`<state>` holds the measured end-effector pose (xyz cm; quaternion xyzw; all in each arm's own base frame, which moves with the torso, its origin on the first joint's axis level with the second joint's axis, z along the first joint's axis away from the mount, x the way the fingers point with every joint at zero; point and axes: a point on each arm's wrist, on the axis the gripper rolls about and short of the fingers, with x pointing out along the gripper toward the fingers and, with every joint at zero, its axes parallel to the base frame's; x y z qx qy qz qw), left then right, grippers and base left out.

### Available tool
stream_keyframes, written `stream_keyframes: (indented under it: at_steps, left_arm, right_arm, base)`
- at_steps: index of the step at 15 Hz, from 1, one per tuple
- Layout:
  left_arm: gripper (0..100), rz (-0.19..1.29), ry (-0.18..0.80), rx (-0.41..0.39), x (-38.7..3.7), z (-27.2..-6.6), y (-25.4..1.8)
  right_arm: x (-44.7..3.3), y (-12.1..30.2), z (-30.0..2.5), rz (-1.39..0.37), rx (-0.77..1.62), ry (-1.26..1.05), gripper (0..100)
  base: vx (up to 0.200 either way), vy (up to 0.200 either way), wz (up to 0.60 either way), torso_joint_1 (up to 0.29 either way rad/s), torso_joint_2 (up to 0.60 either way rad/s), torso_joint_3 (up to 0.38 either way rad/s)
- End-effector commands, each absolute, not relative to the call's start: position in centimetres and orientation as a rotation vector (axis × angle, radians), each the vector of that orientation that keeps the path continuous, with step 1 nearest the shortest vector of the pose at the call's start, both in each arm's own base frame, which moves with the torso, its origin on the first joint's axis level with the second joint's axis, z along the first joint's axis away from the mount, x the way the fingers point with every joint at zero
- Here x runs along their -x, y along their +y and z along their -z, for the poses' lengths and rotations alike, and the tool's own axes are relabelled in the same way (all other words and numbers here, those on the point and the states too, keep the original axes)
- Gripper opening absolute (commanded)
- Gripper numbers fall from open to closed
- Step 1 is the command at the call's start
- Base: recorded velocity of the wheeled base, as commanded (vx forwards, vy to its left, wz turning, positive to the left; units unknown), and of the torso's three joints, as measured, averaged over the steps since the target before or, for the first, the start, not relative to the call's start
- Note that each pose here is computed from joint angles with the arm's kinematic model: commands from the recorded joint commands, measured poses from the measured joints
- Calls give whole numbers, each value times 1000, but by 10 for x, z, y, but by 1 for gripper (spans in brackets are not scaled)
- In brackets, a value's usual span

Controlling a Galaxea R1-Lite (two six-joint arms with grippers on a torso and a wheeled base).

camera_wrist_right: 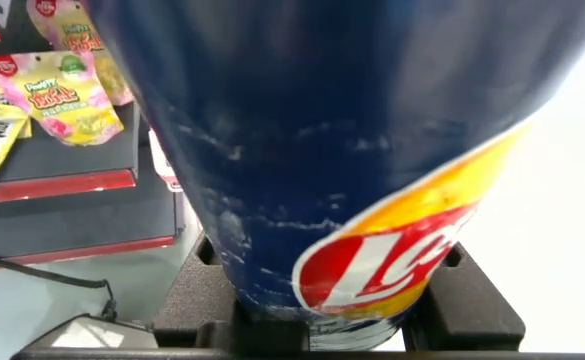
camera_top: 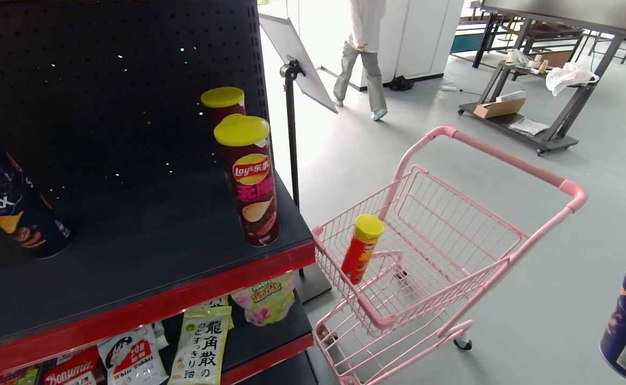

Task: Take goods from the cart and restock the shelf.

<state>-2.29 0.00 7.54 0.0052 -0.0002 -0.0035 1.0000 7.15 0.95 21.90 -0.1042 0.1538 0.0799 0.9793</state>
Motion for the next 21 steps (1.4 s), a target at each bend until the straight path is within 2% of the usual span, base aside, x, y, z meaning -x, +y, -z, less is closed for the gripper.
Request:
stream_keyframes:
  at_steps: [1, 7, 9, 13, 15, 17, 21]
  left_arm:
    - [100, 6, 0, -11, 23, -75, 0]
    - [100, 5, 0, -6, 23, -75, 0]
    - [100, 5, 0, -6, 23, -75, 0]
    - [100, 5, 0, -6, 23, -75, 0]
    - [100, 5, 0, -8, 23, -75, 0]
    - [100, 6, 0, -9, 23, -75, 0]
    - [100, 6, 0, -9, 23, -75, 0]
  right_arm:
    - [-72, 10, -219, -163, 210, 313, 0]
    - [-67, 9, -211, -167, 216, 317, 0]
    - [-61, 9, -205, -176, 214, 307, 0]
    - [-38, 14, -178, -530, 174, 149, 0]
    - [-34, 14, -173, -554, 167, 133, 0]
    - [-32, 18, -174, -690, 112, 135, 0]
    - [-31, 18, -173, -713, 71, 155, 0]
  base:
    - [0, 0, 600, 2, -7, 7]
    - [0, 0, 600, 10, -2, 2]
    - [0, 0, 0, 0, 0, 0]
    - [0, 0, 0, 0, 0, 0]
    - [0, 0, 0, 0, 0, 0]
    - [0, 200, 0, 0, 2, 5]
    - [0, 200, 0, 7, 4, 1]
